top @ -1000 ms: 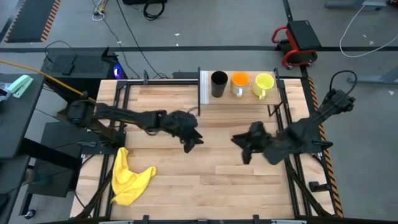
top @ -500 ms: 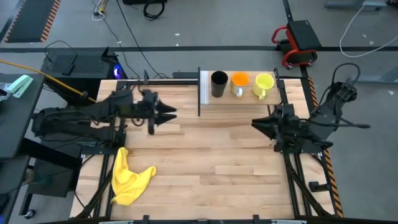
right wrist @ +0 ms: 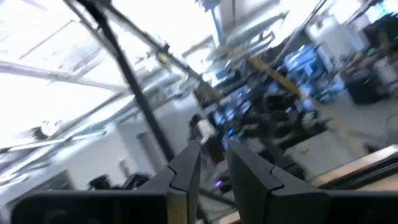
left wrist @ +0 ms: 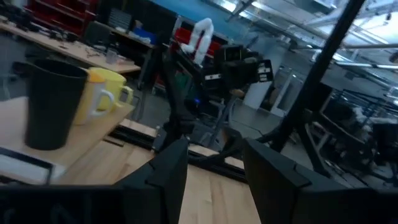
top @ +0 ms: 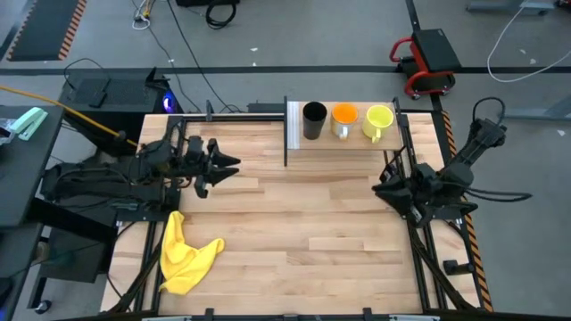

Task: Stack small to large cups/mugs on shelf
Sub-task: Return to Home Position

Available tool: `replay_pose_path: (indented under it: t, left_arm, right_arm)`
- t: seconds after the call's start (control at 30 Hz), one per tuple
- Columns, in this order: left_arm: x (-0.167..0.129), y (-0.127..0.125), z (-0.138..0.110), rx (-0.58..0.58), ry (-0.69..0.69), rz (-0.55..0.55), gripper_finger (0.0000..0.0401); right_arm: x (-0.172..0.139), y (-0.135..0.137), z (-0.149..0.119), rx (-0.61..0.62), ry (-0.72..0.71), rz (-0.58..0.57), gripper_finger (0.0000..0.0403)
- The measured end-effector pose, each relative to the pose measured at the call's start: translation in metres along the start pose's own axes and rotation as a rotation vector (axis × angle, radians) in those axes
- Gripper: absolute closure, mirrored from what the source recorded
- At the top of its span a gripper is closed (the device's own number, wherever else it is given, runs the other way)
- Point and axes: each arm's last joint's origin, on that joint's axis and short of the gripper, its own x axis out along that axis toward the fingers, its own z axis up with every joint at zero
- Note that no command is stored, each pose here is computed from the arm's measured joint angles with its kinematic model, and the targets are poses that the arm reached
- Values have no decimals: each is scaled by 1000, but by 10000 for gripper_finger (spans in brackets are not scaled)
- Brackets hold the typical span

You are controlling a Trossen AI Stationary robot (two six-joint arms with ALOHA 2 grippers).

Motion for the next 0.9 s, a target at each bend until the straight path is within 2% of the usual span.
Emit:
replay_pose_path:
  t: [0.23, 0.6, 0.9]
  left_arm:
    - [-11, 3, 8, 44, -50, -21, 239]
    - [-27, 12, 29, 111, -183, -7, 239]
    - [-56, 9, 40, 134, -244, 16, 239]
  right_arm:
    - [-20, -21, 30, -111, -167, 20, 315]
    - [-53, -40, 60, -200, -263, -31, 314]
    - [-66, -45, 67, -220, -287, -33, 316]
